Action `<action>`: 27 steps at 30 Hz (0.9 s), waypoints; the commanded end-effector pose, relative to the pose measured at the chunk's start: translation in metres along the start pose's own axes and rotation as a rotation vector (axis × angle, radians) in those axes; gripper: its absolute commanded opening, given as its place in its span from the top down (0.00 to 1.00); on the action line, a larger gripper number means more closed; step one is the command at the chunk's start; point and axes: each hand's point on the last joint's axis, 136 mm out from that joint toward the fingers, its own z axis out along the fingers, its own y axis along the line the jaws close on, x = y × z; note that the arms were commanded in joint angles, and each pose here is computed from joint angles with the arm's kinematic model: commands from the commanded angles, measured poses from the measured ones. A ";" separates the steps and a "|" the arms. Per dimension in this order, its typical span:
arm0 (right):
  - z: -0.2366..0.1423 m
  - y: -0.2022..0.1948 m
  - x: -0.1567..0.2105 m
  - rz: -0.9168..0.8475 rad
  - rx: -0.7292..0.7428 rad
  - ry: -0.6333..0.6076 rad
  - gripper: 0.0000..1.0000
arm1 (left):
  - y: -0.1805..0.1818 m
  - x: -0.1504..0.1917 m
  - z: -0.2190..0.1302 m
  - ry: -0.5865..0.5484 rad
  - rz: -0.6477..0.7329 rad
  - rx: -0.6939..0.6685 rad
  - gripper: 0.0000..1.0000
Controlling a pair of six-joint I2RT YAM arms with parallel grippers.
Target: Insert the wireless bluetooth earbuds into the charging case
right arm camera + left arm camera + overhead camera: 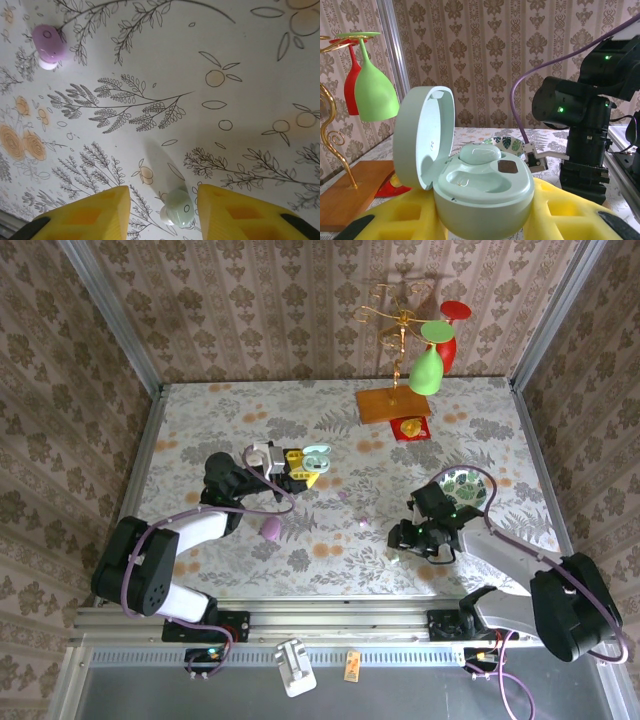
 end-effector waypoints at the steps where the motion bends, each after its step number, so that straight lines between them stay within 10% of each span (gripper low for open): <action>1: 0.008 -0.005 0.009 -0.012 -0.009 0.044 0.59 | 0.002 -0.012 0.002 -0.024 0.020 0.024 0.75; 27: 0.009 -0.009 0.032 0.021 -0.052 0.088 0.67 | 0.005 -0.008 0.005 -0.021 0.011 0.031 0.75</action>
